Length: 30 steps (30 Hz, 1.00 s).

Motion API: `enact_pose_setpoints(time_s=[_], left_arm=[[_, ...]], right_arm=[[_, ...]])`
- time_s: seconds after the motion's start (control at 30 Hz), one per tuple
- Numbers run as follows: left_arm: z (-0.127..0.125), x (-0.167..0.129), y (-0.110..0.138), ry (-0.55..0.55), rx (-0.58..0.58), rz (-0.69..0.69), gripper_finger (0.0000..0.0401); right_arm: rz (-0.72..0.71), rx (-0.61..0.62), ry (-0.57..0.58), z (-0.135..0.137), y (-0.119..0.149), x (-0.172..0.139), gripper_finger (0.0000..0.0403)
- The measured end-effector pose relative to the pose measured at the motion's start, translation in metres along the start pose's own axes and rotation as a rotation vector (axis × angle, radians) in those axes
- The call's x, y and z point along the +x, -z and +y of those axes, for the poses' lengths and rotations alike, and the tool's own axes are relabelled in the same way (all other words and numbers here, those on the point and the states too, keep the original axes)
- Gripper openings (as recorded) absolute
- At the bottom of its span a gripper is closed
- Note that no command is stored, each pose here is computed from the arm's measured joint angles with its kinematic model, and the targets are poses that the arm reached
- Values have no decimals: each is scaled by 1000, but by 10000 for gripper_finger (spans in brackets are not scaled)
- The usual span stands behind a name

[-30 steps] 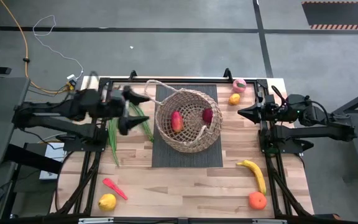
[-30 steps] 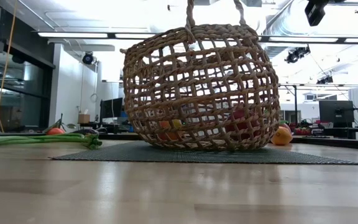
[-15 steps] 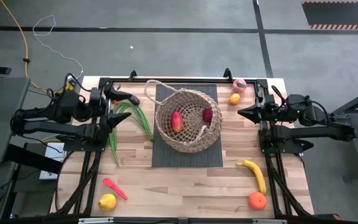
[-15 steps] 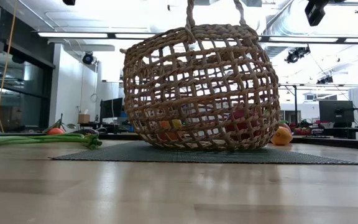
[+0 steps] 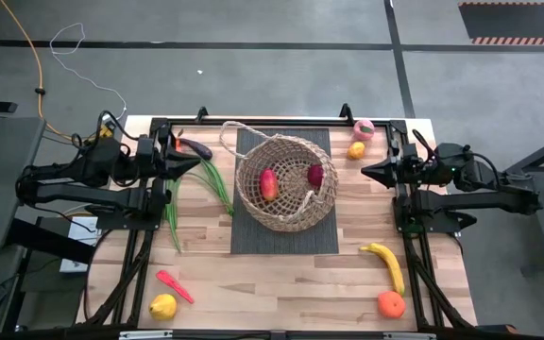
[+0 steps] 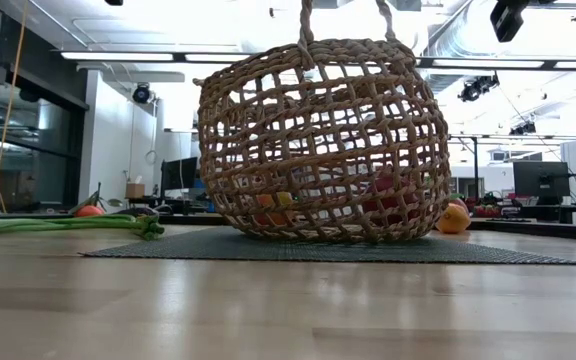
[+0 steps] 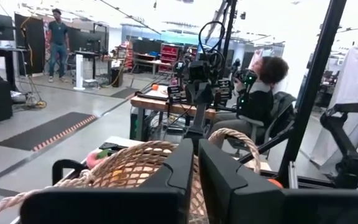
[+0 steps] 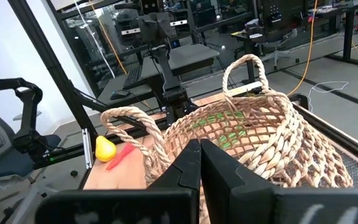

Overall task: Build produce basket
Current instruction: Put the banana into the woven basket

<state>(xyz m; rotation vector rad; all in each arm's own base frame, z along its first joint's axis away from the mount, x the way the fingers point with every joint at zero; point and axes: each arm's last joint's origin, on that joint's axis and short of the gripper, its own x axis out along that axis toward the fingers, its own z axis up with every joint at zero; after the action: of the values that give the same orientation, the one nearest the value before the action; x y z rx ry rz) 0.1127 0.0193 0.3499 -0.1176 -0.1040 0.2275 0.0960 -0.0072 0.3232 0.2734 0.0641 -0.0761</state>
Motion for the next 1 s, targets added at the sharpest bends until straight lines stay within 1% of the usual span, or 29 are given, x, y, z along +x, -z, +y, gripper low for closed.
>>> enact_pose_setpoints(time_s=[0.13,0.37,0.53,0.7,0.8,1.0], left_arm=[[0,0,0,14,-6,2,4],[-2,0,1,54,-19,11,2],[-1,1,1,49,-65,15,1],[-1,1,1,43,-36,14,5],[0,1,1,14,-48,10,6],[0,0,2,4,-19,22,1]], right_arm=[[0,-8,0,0,0,0,0],[0,-9,1,0,0,0,0],[-1,-9,3,0,0,0,0],[-1,-9,3,0,0,0,0],[-1,-9,4,0,0,0,0],[-1,-9,3,0,0,0,0]])
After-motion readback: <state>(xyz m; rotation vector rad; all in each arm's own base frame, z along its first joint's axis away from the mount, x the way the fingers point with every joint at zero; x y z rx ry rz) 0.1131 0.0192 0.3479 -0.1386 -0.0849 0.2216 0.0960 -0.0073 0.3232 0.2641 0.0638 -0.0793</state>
